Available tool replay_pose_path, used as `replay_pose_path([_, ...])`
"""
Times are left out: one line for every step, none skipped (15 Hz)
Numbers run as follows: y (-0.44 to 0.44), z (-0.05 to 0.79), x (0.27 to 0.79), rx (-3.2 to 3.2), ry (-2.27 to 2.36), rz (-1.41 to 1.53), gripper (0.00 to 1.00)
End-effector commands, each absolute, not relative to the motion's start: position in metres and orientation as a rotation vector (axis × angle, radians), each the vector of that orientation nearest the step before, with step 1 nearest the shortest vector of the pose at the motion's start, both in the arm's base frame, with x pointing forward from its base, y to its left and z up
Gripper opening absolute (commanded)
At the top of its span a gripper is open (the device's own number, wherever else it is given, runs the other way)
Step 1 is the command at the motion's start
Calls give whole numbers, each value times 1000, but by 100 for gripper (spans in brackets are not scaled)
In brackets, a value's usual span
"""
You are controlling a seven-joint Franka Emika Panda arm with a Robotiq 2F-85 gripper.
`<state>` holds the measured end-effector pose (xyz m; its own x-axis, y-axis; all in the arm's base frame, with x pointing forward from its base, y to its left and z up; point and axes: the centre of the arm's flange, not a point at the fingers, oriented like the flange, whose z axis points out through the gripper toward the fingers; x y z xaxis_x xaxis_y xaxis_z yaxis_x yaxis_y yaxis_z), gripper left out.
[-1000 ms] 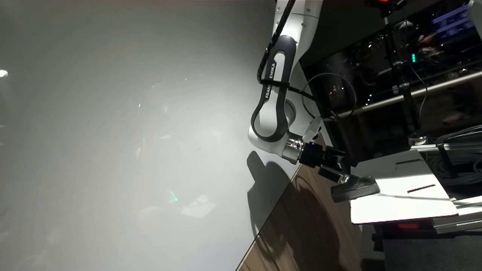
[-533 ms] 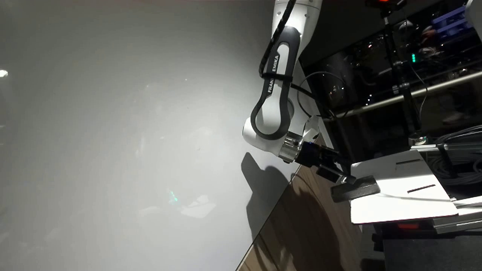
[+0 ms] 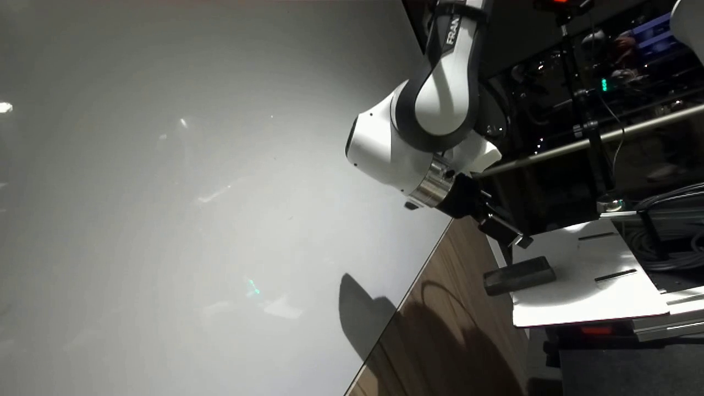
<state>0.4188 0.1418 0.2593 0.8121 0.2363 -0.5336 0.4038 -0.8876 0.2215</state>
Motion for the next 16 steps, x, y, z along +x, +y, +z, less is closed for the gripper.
replay_pose_path([134, 332, 400, 2674, 467, -456, 100])
replay_pose_path([128, 350, 404, 2698, 425, -394, 100])
replay_pose_path([118, 368, 409, 2739, 367, -353, 100])
replay_pose_path([109, 387, 413, 2772, 322, -308, 100])
replay_pose_path([99, 405, 417, 2803, 276, -264, 100])
replay_pose_path([90, 423, 420, 2832, 231, -216, 100])
replay_pose_path([81, 438, 423, 2855, 191, -172, 100])
replay_pose_path([74, 457, 425, 2877, 147, -124, 100])
replay_pose_path([68, 471, 426, 2897, 114, -83, 100])
replay_pose_path([65, 486, 427, 2911, 87, -34, 100])
replay_pose_path([63, 497, 428, 2918, 66, 5, 100])
replay_pose_path([62, 507, 428, 2922, 55, 41, 100])
replay_pose_path([62, 514, 428, 2924, 46, 68, 100])
replay_pose_path([63, 500, 428, 2903, 70, 2, 100])
replay_pose_path([63, 506, 427, 2904, 67, 19, 100])
replay_pose_path([64, 505, 427, 2904, 68, 17, 100])
